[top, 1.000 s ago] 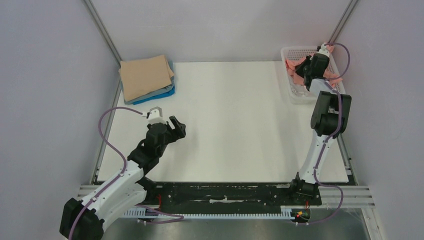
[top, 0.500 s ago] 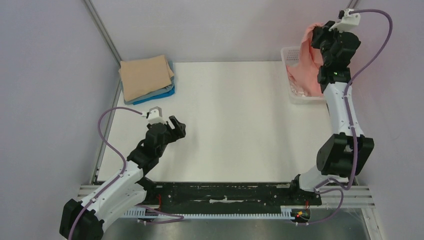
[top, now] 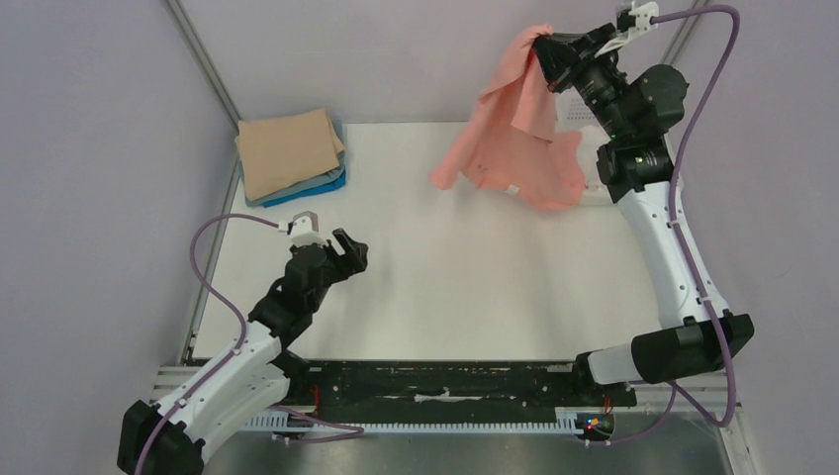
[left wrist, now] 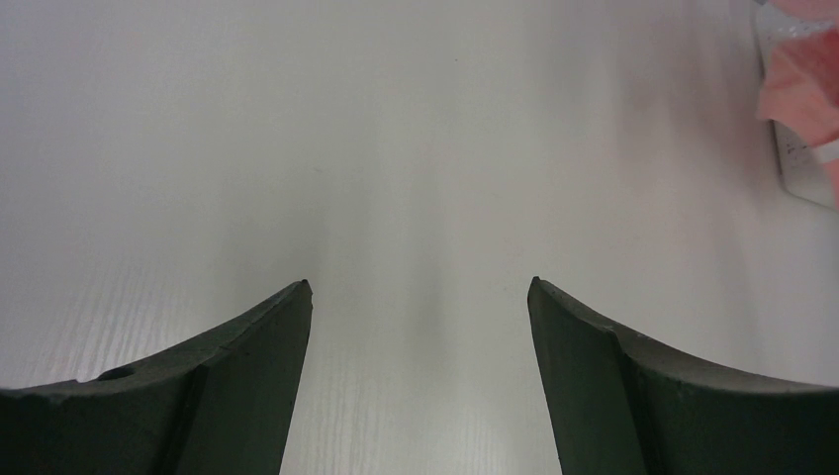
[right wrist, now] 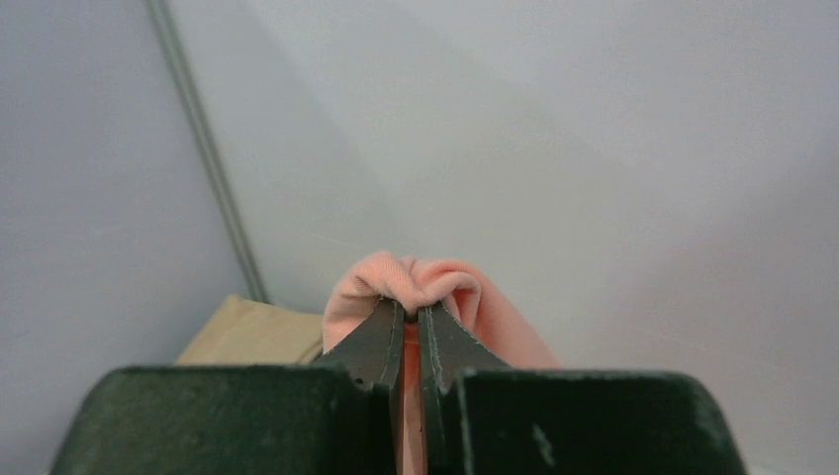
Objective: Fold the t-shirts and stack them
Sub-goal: Move the tshirt to the center of the board
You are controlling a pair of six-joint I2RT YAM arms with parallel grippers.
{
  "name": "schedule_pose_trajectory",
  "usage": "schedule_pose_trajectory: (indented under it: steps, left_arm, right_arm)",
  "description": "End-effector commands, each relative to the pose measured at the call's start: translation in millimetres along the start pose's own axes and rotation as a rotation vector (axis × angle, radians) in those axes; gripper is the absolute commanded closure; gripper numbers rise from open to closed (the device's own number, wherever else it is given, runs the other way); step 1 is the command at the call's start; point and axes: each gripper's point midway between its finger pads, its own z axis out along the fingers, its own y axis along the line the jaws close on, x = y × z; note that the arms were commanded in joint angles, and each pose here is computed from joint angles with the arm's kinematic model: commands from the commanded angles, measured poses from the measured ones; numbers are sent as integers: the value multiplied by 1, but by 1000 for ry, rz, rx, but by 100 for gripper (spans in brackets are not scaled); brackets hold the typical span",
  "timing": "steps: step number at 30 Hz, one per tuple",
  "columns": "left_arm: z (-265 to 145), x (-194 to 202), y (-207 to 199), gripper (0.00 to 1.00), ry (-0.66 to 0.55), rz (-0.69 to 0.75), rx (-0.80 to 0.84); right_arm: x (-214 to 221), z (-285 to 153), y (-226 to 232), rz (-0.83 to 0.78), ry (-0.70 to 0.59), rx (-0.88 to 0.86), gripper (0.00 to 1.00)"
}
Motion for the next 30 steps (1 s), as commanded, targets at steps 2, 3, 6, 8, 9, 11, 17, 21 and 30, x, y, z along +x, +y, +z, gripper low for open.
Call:
schedule_pose_trajectory:
  steps: [2,3,6,8,9,11,17,21,30]
  left_arm:
    - [-6,-13,-13,14,-5,-75,21]
    - [-8,-14,-14,14,-3,-82,26]
    - [-14,-15,-16,14,6,-98,35]
    - [-19,-17,-15,14,5,-106,33]
    - [-22,-18,-15,14,5,-113,29]
    - [-27,-23,-13,14,-9,-154,15]
    - [-41,-19,-5,14,58,-234,-66]
    - [-34,7,1,14,128,-253,-82]
    - [-18,90,-43,14,482,-232,154]
  right_arm:
    - [-71,-2,109,52,-143,-390,100]
    - [-72,0,120,65,-146,-420,100]
    - [-65,1,135,101,-129,-464,100]
    - [-52,-5,134,107,-113,-458,100]
    - [-43,-9,129,116,-105,-424,100]
    - [-22,-21,119,111,-93,-357,100]
    - [125,-91,56,95,167,14,84]
    - [261,-183,15,169,425,307,76]
    - [349,-318,-39,148,705,821,2]
